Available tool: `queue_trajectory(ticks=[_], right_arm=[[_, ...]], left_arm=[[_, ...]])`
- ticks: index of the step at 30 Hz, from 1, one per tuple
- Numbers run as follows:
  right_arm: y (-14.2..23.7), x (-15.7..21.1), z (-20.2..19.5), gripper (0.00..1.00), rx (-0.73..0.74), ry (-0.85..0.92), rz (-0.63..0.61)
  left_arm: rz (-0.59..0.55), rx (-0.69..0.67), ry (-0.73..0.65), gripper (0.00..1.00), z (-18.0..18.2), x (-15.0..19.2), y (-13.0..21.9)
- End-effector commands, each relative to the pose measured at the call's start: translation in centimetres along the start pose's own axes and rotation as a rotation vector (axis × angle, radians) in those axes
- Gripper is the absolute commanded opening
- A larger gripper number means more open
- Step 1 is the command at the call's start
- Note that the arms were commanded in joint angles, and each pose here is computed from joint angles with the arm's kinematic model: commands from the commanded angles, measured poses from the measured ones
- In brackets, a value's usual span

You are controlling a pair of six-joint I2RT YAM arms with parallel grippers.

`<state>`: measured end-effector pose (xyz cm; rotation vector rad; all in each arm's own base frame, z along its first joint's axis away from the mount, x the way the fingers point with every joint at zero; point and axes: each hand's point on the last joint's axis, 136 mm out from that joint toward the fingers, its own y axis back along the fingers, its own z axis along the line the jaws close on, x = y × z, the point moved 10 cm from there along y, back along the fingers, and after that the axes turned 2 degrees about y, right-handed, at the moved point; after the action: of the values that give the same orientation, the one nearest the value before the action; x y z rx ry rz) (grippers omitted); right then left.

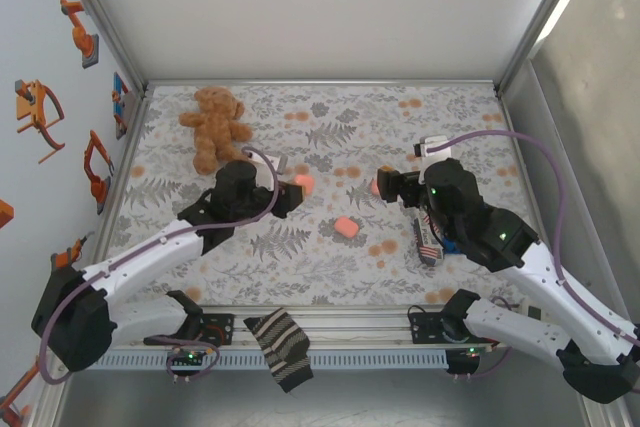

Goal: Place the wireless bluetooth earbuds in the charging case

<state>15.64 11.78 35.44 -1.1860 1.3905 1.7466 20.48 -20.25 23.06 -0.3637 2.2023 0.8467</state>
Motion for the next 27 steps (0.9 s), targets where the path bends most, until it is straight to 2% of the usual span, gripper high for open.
queue_trajectory(ticks=[1, 8, 17, 27], right_arm=[[0.1, 0.1, -0.2, 1.0, 0.027, -0.002, -0.012], [0.1, 0.2, -0.2, 1.0, 0.026, -0.002, -0.007], [-0.1, 0.7, -0.3, 1.0, 0.025, -0.006, 0.005], [0.0, 0.8, -0.5, 1.0, 0.045, 0.005, 0.006]], left_arm=[[0.041, 0.024, 0.054, 0.05, -0.2, -0.5, -1.0], [0.164, 0.025, 0.166, 0.07, 0.7, -0.2, -5.0], [0.312, -0.051, 0.264, 0.15, 3.0, 1.8, -9.3], [0.357, -0.055, 0.324, 0.23, 4.7, 3.8, -11.5]])
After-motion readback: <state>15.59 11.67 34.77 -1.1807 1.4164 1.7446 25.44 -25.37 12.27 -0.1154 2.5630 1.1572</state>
